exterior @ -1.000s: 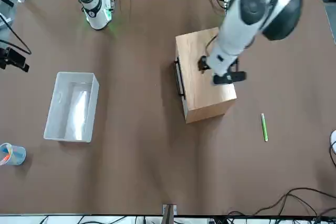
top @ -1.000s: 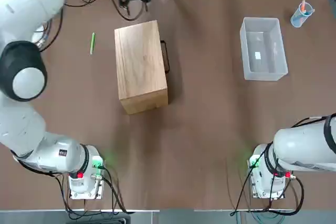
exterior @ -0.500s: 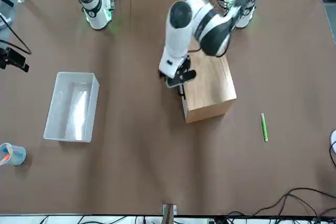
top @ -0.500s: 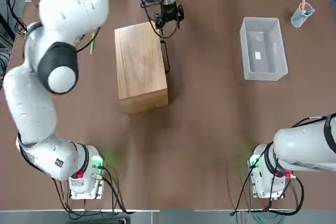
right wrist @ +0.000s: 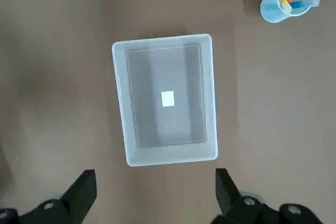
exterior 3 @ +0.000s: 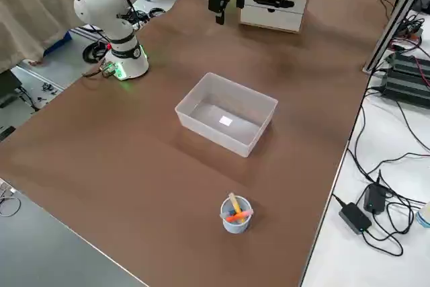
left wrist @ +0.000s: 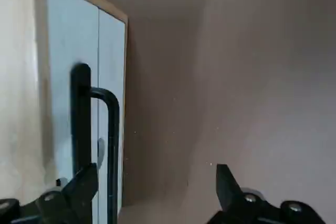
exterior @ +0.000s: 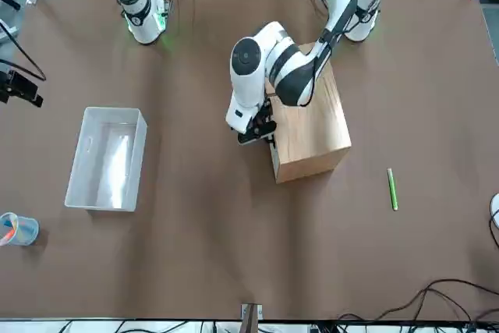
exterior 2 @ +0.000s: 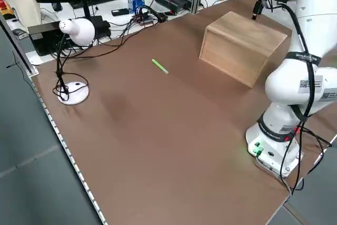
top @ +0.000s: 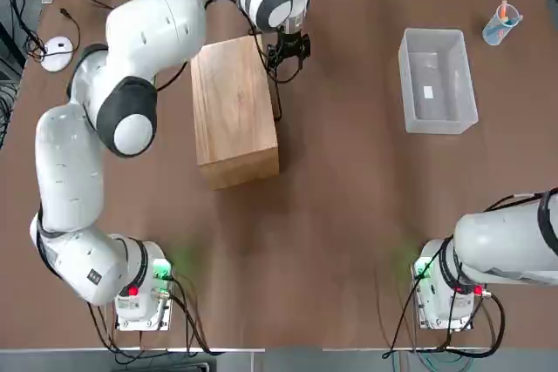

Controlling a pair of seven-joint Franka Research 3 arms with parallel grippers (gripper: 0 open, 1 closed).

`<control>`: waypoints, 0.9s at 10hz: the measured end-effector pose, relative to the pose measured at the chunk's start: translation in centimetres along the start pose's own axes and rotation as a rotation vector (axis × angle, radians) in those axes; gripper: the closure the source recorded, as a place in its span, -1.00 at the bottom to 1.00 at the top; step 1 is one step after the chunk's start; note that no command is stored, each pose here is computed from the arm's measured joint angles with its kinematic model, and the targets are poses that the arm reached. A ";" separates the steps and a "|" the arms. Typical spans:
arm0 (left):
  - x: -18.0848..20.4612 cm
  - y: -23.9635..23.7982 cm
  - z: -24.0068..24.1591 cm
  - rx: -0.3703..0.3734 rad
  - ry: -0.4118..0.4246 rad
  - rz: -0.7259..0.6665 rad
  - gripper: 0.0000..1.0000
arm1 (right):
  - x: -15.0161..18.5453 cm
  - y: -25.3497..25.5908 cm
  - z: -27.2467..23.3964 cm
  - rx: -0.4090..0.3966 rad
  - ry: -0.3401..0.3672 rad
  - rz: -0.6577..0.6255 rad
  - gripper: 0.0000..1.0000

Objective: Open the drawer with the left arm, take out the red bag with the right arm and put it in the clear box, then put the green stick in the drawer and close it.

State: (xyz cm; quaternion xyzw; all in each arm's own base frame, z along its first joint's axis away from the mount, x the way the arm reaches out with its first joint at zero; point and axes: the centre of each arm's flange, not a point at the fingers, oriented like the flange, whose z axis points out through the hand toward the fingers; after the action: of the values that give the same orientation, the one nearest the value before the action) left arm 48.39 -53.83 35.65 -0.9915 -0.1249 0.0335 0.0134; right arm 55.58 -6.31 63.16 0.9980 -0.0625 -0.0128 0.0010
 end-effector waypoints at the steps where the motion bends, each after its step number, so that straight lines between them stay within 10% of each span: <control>1: -1.0 0.6 0.6 0.011 0.002 0.019 -0.99 | 0.0 0.3 -0.3 0.000 0.008 0.006 -1.00; 9: -4.2 1.2 5.2 0.189 0.033 0.108 -0.99 | 0.0 1.6 -1.2 0.000 0.028 0.029 -1.00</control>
State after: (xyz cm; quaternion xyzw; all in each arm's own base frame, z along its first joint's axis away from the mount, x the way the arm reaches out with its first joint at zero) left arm 44.23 -55.99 30.72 -0.9915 -0.0676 0.0295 0.1072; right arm 55.41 -7.93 64.40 0.9970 -0.0771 0.0010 0.0023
